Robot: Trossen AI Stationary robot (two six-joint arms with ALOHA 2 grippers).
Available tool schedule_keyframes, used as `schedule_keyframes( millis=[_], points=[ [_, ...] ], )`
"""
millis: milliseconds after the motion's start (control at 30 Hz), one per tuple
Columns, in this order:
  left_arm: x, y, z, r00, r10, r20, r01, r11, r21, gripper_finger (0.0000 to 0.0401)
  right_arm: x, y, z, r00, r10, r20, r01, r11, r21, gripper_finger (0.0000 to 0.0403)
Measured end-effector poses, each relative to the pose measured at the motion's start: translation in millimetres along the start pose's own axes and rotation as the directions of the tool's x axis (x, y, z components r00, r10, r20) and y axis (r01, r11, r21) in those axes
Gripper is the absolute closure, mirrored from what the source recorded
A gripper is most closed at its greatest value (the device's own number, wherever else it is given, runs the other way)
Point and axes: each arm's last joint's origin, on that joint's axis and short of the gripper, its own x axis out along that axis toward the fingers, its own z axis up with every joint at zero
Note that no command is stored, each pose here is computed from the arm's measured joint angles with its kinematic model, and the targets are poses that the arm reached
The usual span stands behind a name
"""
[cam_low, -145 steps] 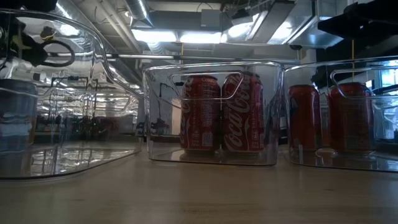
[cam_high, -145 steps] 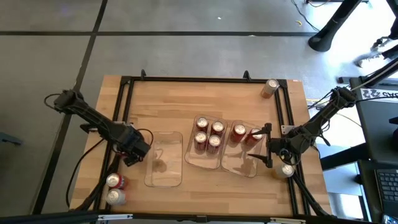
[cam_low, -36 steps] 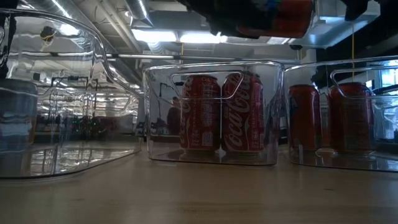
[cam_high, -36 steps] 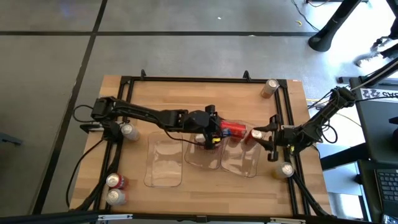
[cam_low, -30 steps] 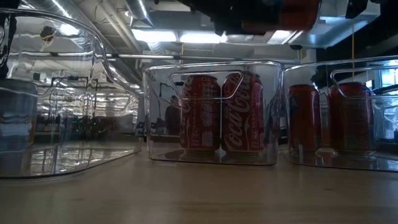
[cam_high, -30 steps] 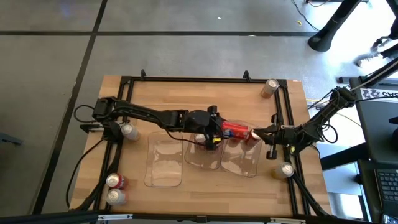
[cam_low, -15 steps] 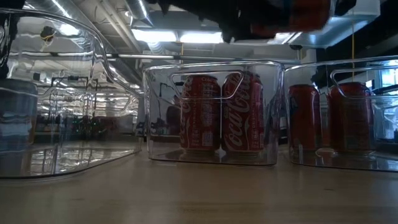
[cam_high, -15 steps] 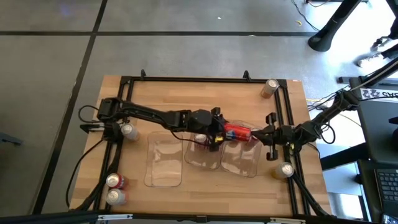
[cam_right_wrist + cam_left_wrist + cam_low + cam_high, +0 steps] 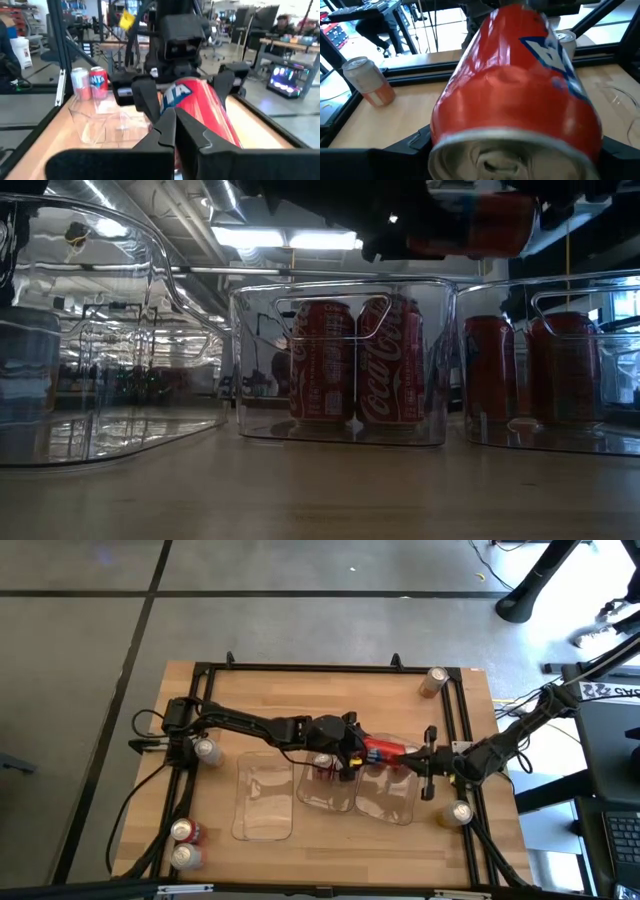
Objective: Sort soda cans
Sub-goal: Put the top red soda can into the right transparent bin
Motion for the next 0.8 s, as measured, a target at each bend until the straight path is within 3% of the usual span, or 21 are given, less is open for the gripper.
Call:
schedule_keyframes(
  millis=[367,800],
  points=[
    [0,-1,-3,1.0,-0.024,-0.011,0.024,1.0,0.016,0.0132,-1,-1,-15,0.993,-0.015,-0.121,0.021,0.999,0.041,0.0398],
    [25,-7,-33,0.995,-0.058,-0.08,0.057,0.998,-0.019,0.0133,9,7,-37,0.967,-0.023,-0.256,0.049,0.994,0.096,0.0398]
  ],
)
